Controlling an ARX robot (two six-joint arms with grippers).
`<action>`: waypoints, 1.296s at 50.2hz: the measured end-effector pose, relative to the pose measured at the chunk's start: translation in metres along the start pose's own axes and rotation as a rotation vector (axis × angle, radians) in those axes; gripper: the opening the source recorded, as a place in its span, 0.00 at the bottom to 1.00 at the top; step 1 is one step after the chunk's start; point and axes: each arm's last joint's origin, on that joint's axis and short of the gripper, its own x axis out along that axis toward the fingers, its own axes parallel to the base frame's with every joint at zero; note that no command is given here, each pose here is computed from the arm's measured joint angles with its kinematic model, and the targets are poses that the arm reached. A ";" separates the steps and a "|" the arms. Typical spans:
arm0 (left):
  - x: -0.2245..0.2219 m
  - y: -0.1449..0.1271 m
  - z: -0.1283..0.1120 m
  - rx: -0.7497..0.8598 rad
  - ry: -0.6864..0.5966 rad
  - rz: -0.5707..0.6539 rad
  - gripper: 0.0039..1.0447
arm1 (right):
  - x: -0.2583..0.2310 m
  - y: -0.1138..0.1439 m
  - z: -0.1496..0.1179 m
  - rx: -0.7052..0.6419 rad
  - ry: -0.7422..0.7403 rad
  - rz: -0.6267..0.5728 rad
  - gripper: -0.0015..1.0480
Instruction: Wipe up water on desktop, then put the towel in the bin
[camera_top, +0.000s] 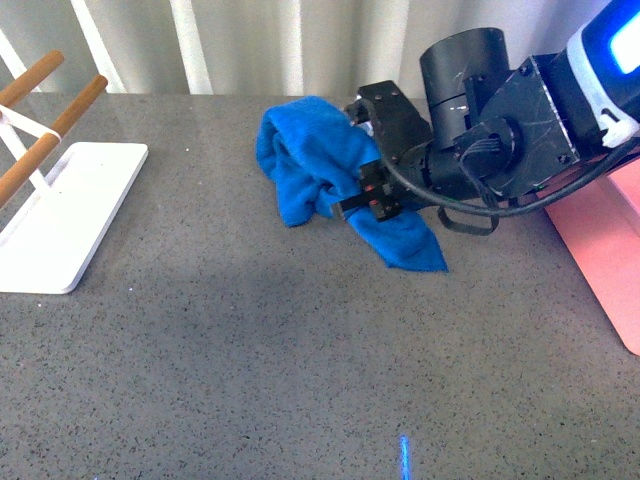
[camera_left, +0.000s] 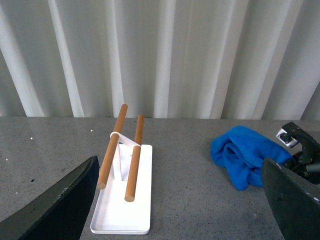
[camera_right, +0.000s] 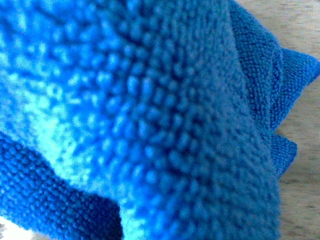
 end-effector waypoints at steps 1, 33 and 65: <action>0.000 0.000 0.000 0.000 0.000 0.000 0.94 | -0.001 0.004 -0.001 -0.001 0.005 0.006 0.04; 0.000 0.000 0.000 0.000 -0.001 0.000 0.94 | -0.099 -0.018 -0.054 0.067 0.036 -0.079 0.04; 0.000 0.000 0.000 0.000 -0.001 0.000 0.94 | -0.123 -0.038 0.066 -0.031 -0.217 -0.141 0.04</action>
